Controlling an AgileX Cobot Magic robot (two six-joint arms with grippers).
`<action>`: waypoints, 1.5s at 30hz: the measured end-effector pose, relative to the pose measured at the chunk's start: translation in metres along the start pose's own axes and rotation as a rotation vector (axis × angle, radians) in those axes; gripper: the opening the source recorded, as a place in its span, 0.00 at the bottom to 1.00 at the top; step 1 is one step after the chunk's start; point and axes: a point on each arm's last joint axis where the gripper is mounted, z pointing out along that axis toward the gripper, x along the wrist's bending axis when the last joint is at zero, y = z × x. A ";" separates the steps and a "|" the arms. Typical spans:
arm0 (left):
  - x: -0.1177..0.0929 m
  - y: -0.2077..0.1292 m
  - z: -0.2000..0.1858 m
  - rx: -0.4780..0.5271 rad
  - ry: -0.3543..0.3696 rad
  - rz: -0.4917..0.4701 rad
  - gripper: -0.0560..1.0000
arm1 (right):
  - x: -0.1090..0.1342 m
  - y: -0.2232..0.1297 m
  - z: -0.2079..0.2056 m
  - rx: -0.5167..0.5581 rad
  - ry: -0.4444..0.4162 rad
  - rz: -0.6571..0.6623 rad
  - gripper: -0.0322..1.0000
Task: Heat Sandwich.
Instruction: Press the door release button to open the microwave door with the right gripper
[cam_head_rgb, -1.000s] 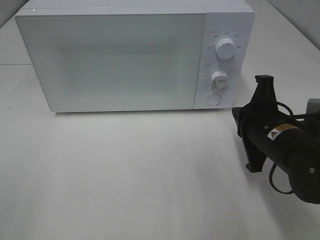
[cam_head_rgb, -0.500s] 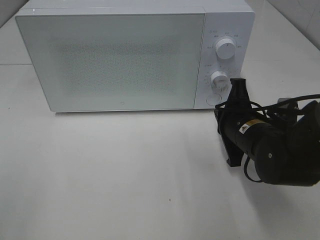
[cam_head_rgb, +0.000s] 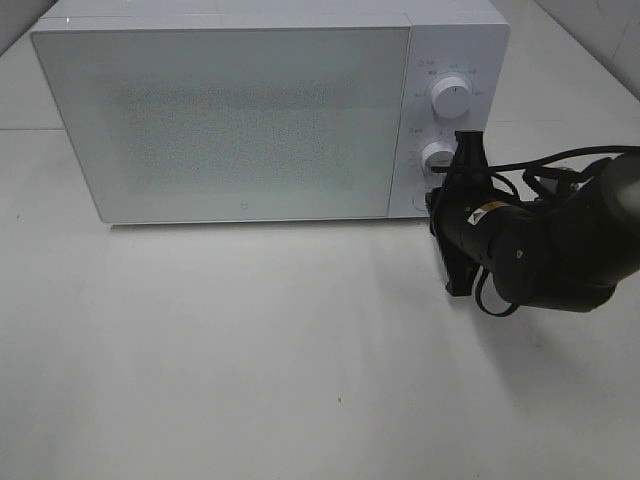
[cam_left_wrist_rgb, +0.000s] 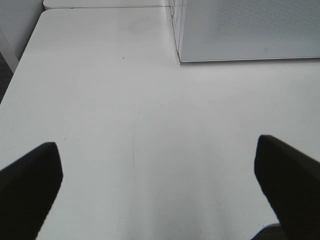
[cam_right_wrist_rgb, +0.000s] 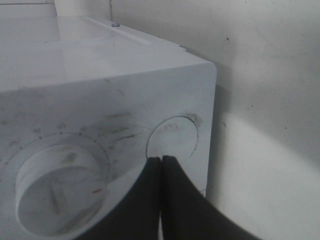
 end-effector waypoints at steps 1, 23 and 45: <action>0.000 0.000 0.000 0.000 0.000 0.000 0.99 | 0.001 0.000 0.002 -0.001 0.000 0.003 0.04; 0.000 0.000 0.000 0.000 0.000 0.000 0.99 | -0.001 0.003 0.029 -0.013 -0.041 0.013 0.04; 0.000 0.000 0.000 0.000 0.000 0.000 0.99 | -0.002 -0.001 0.040 -0.029 0.048 0.001 0.04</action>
